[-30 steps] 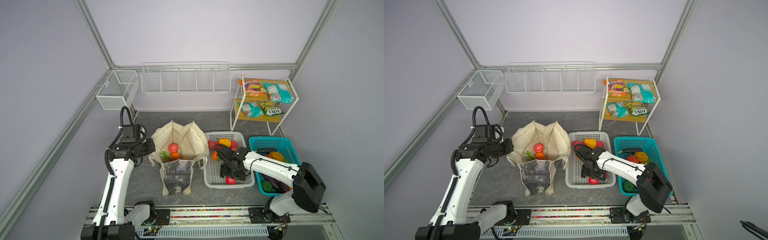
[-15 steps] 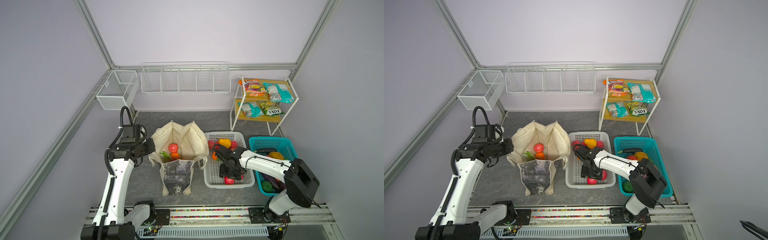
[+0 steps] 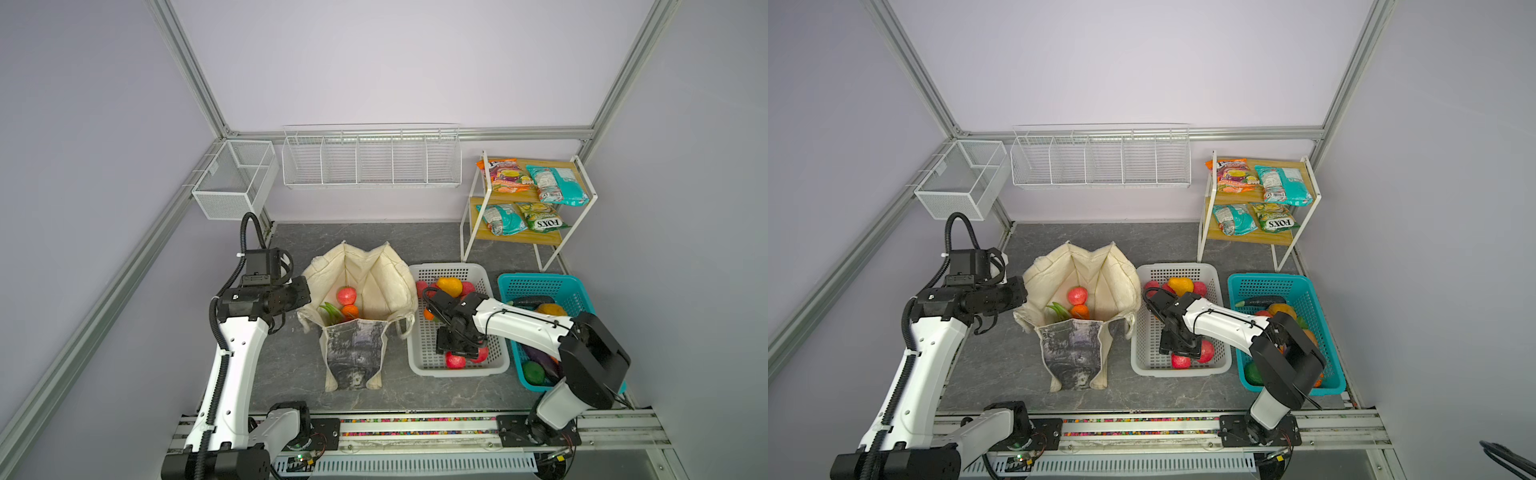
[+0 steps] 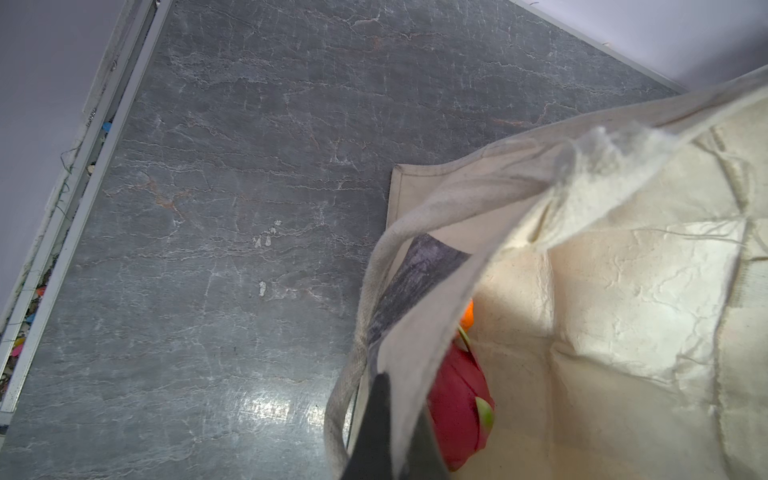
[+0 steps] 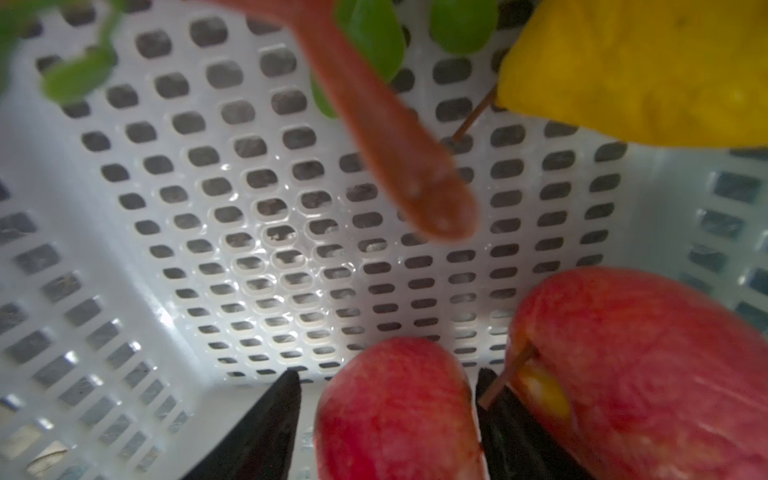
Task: Place the food into the grocery bag and tie it
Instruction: 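Lower the right gripper onto a red apple nearest the robot and grasp it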
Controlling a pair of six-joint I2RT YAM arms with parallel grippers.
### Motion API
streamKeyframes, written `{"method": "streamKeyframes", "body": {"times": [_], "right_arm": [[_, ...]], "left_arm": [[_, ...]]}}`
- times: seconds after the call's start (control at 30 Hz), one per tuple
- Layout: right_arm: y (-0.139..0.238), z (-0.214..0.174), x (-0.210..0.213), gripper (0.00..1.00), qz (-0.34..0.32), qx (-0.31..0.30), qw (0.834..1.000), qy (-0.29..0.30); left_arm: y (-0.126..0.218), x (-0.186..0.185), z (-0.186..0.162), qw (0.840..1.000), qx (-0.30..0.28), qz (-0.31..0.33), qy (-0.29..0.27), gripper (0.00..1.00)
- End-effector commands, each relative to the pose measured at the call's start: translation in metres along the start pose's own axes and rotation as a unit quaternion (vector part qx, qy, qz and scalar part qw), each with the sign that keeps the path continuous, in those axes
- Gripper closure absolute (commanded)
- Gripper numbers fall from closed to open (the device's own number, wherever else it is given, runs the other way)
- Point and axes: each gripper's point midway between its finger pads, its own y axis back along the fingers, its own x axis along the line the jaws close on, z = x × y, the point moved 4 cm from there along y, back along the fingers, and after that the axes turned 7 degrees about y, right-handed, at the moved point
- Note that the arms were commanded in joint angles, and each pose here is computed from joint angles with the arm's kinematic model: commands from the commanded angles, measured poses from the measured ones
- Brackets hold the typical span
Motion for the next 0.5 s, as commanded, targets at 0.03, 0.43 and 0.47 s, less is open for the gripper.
{"method": "streamKeyframes", "body": {"times": [0.03,0.43,0.47], "right_arm": [[-0.001,0.0,-0.001,0.38,-0.003,0.004,1.0,-0.005],[0.011,0.004,0.0,0.51,0.007,-0.012,1.0,-0.001],[0.013,0.005,0.001,0.52,0.008,-0.014,1.0,0.0]], "left_arm": [[0.001,0.001,0.001,1.0,0.0,0.0,-0.004,1.0],[0.002,0.0,0.002,1.0,-0.002,0.001,-0.003,1.0],[0.003,0.0,0.002,1.0,-0.002,0.001,-0.003,1.0]]}}
